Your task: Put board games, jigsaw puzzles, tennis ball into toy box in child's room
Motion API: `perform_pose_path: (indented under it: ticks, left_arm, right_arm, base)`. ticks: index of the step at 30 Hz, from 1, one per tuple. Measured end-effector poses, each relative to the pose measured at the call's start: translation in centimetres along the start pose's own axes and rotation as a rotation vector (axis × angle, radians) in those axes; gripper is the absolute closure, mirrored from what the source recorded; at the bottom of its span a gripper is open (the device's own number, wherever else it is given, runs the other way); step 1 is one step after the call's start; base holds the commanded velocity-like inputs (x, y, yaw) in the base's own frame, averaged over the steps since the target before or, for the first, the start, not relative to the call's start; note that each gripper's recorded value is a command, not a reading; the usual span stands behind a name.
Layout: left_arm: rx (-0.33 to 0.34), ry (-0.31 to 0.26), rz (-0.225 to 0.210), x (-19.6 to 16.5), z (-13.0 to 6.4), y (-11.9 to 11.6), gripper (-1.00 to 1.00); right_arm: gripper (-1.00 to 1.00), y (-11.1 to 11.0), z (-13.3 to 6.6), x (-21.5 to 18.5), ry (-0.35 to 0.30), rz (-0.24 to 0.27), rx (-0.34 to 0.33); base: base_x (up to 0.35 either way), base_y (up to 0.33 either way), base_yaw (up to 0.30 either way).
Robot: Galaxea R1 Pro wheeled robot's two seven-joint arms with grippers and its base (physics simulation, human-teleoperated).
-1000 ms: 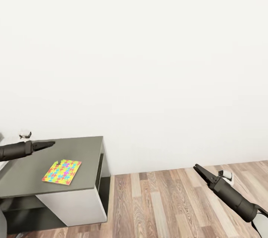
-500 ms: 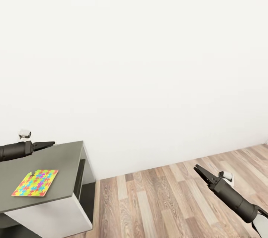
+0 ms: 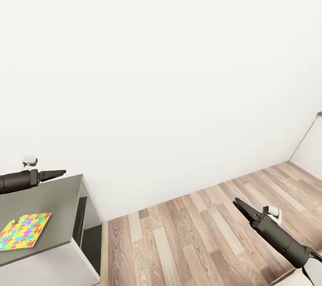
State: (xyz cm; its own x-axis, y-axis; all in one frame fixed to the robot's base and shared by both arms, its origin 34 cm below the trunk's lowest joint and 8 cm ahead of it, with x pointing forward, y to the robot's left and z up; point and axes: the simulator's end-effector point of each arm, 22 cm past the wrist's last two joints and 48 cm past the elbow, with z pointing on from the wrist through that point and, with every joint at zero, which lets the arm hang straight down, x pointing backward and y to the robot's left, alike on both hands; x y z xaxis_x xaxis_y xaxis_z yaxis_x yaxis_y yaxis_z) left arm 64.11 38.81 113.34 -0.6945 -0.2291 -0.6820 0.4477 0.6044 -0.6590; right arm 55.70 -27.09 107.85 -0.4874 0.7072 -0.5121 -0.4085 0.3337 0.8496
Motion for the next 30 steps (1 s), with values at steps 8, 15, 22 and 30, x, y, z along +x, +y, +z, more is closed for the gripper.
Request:
perform_pose_path:
  ticks: [8,15,22,30]
  left_arm:
    - [0.001,-0.006,0.007,-0.3,-0.3,-0.3,-1.00]
    - [0.003,-0.009,0.013,-0.4,-0.4,-0.6,-1.00]
    - [0.004,-0.011,0.017,-0.5,-0.4,-0.8,-1.00]
    - [0.004,-0.010,0.017,-0.5,-0.4,-0.8,-1.00]
  right_arm:
    - [-1.00,0.3,0.0,-0.2,-0.004,-0.005,-0.004]
    - [-1.00,0.4,0.0,-0.4,-0.007,-0.010,-0.002]
    - [-1.00,0.2,-0.2,-0.4,-0.010,-0.007,0.004]
    - [-1.00,-1.3,-1.3,-1.3,-0.042,0.010,0.041]
  base:
    - [-0.294,-0.075,-0.252]
    - [-0.327,-0.008,-0.233]
    - [-0.330,-0.006,-0.141]
    - [-0.284,-0.115,-0.267]
